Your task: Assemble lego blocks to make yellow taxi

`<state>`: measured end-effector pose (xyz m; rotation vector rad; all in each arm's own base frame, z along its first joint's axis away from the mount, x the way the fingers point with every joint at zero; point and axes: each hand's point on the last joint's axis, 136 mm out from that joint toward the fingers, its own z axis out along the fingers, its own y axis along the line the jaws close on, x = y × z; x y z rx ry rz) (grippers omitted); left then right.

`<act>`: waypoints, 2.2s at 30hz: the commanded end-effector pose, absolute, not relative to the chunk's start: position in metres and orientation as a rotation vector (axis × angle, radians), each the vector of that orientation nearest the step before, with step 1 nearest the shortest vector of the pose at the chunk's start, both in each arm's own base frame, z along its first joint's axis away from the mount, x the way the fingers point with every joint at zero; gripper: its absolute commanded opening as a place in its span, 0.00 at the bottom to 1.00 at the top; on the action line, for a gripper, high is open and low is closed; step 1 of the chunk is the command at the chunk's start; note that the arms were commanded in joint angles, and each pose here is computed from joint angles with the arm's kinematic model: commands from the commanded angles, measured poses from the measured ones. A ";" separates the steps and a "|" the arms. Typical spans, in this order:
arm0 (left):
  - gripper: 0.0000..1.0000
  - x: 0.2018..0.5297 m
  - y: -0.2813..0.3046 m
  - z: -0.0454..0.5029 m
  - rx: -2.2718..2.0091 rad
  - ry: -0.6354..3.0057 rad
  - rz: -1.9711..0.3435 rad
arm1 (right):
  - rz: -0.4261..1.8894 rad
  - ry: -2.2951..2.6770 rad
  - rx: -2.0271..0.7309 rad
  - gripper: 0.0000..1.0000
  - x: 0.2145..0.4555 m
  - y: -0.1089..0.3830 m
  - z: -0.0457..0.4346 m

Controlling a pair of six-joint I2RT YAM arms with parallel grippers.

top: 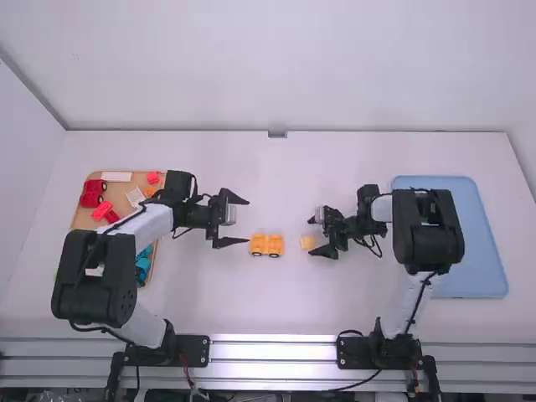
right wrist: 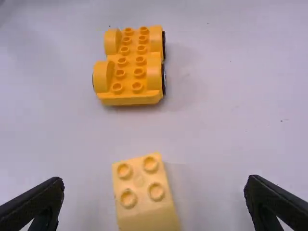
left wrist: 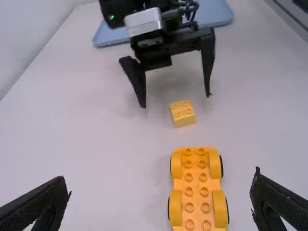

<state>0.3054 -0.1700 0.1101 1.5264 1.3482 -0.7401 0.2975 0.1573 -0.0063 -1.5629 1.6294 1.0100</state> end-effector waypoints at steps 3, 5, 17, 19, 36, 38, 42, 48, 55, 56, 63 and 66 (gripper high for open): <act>0.99 0.293 -0.190 0.110 1.582 1.282 -0.771 | 1.064 1.563 -1.580 0.92 0.300 0.161 -0.017; 0.99 0.291 -0.196 0.108 1.609 1.269 -0.761 | 1.075 1.546 -1.598 0.86 0.297 0.161 -0.021; 0.99 0.303 -0.198 0.100 1.557 1.426 -0.752 | 1.051 1.541 -1.622 0.55 0.293 0.160 -0.031; 0.99 0.303 -0.198 0.096 1.556 1.435 -0.764 | 1.043 1.538 -1.622 0.52 0.292 0.160 -0.034; 0.99 0.296 -0.203 0.022 1.542 1.485 -0.952 | 1.158 1.436 -1.518 0.22 0.296 0.160 0.014; 0.99 0.296 -0.203 0.014 1.545 1.491 -0.948 | 1.178 1.428 -1.529 0.22 0.295 0.159 0.023; 0.99 0.296 -0.202 0.000 1.543 1.502 -0.956 | 1.210 1.376 -1.560 0.22 0.295 0.163 0.043; 0.99 0.290 -0.205 -0.018 1.547 1.517 -0.989 | 1.216 1.334 -1.588 0.24 0.302 0.175 0.056; 0.65 0.288 -0.209 -0.027 1.564 1.510 -0.989 | 1.213 1.408 -1.602 0.18 0.322 0.179 0.066; 0.58 0.289 -0.210 -0.026 1.565 1.505 -0.984 | 1.209 1.415 -1.598 0.18 0.326 0.180 0.069; 0.51 0.305 -0.212 -0.023 1.519 1.527 -0.948 | 1.130 1.342 -1.638 0.20 0.341 0.182 0.082; 0.54 0.313 -0.212 -0.022 1.497 1.540 -0.926 | 1.104 1.323 -1.646 0.20 0.345 0.183 0.087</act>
